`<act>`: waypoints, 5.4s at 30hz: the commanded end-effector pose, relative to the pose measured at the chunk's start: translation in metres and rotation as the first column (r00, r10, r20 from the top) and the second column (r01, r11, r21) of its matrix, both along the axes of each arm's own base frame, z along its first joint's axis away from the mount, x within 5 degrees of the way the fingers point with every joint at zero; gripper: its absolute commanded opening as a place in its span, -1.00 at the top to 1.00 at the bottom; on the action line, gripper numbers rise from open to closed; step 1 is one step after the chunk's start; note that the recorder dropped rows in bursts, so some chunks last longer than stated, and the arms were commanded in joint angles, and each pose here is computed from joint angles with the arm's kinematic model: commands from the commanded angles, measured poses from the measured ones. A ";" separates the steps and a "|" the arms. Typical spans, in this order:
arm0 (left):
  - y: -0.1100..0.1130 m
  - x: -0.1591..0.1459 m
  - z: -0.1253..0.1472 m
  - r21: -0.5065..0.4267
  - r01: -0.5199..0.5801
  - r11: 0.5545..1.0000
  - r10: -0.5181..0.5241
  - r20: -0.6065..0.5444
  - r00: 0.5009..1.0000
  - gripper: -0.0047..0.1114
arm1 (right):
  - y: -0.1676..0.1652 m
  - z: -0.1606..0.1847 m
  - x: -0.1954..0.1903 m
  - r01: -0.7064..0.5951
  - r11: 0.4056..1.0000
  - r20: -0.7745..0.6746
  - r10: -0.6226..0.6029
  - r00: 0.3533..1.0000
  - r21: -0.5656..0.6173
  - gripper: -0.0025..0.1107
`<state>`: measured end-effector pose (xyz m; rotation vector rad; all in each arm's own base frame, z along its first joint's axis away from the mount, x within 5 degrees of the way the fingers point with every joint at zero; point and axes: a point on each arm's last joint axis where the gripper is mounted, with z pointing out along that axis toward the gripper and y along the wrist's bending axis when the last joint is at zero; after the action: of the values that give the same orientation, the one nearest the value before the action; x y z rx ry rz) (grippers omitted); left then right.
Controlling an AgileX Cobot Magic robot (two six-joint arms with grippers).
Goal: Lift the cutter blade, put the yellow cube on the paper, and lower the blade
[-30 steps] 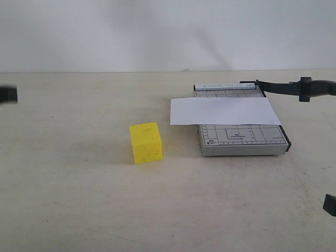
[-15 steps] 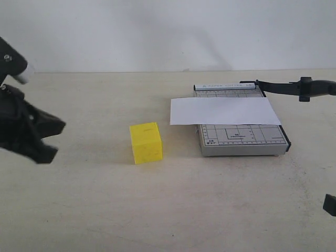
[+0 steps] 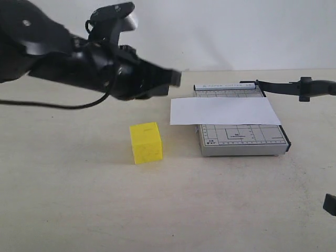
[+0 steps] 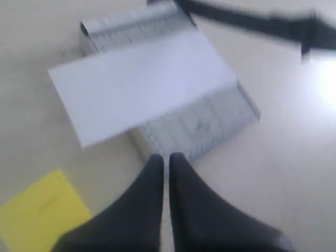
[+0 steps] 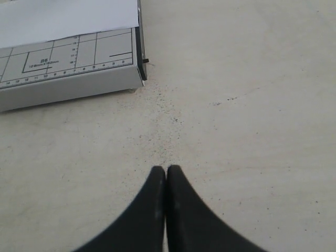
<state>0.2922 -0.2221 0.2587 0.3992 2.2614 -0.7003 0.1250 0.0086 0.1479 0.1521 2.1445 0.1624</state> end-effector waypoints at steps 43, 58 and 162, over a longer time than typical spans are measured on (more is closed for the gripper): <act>-0.129 0.095 -0.165 0.325 0.188 0.927 -0.259 0.191 0.947 0.84 | 0.001 0.003 0.002 0.003 1.000 0.039 -0.004 0.999 0.016 0.96; -0.158 0.083 -0.184 0.289 0.208 0.934 -0.273 0.204 0.940 0.84 | 0.001 0.004 0.002 0.005 1.000 0.043 -0.006 0.999 0.020 0.96; -0.048 -0.002 -0.130 0.303 -0.554 0.775 0.510 0.218 0.832 -0.63 | 0.000 -0.009 -0.007 0.073 0.994 -0.137 -0.062 0.989 0.080 0.96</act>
<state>0.2896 -0.2692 0.1389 -0.0441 2.2080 -0.0035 0.1182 0.0083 0.1387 0.2867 2.2616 0.2071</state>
